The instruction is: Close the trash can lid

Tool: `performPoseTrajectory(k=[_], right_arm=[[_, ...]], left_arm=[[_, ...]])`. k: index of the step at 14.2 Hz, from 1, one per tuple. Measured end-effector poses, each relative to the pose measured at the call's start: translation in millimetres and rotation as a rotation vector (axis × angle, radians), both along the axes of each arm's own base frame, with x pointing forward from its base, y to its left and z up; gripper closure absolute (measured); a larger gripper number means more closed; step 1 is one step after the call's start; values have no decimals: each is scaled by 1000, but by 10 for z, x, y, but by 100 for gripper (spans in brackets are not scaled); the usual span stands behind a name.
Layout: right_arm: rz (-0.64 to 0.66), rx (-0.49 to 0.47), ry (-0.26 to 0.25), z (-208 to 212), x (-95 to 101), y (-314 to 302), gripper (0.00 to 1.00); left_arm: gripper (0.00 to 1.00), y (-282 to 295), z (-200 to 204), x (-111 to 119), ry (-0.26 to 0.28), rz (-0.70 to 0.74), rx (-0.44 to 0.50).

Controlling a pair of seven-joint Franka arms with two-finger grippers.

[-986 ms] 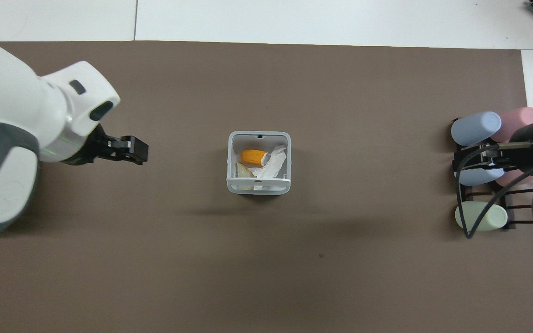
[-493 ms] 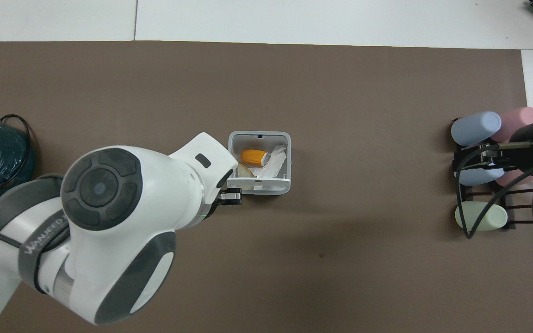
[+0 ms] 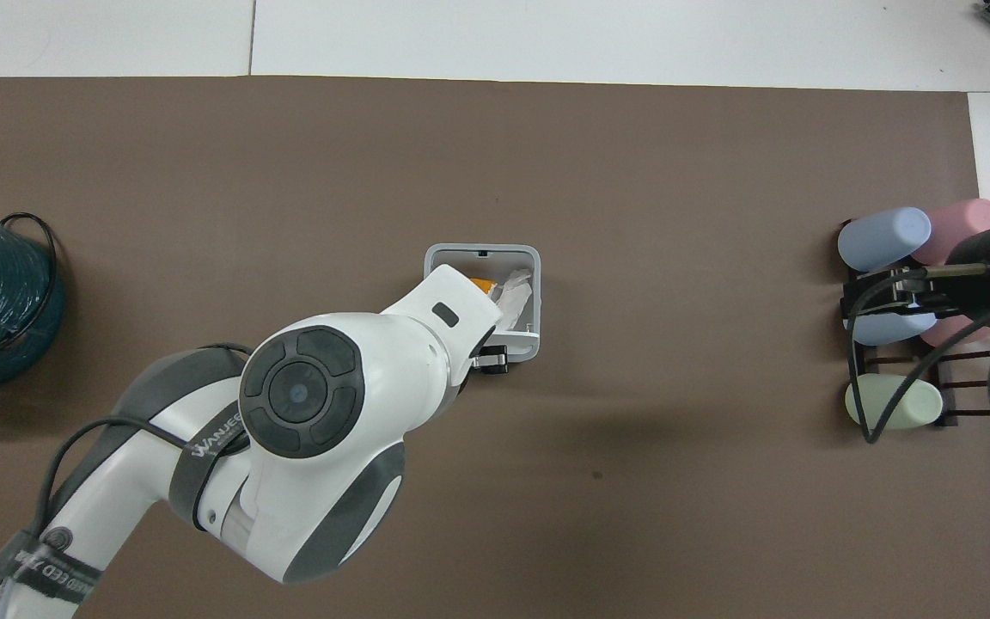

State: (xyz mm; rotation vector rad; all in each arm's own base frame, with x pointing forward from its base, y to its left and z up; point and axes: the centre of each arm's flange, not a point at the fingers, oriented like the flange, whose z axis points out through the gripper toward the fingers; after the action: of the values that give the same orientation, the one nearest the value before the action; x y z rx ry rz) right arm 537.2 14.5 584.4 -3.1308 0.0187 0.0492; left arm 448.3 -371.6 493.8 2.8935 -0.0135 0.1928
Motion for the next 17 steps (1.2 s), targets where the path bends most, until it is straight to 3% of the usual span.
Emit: performPoseTrajectory(k=[5,12,17], right_arm=[[0,0,0,0,0,0,0],[0,0,0,0,0,0,0],[0,0,0,0,0,0,0]], left_arm=[[99,51,-202,389,-103,88,-101],[99,19,-645,632,-152,127,-125],[99,-9,-848,686,-153,133,-120]])
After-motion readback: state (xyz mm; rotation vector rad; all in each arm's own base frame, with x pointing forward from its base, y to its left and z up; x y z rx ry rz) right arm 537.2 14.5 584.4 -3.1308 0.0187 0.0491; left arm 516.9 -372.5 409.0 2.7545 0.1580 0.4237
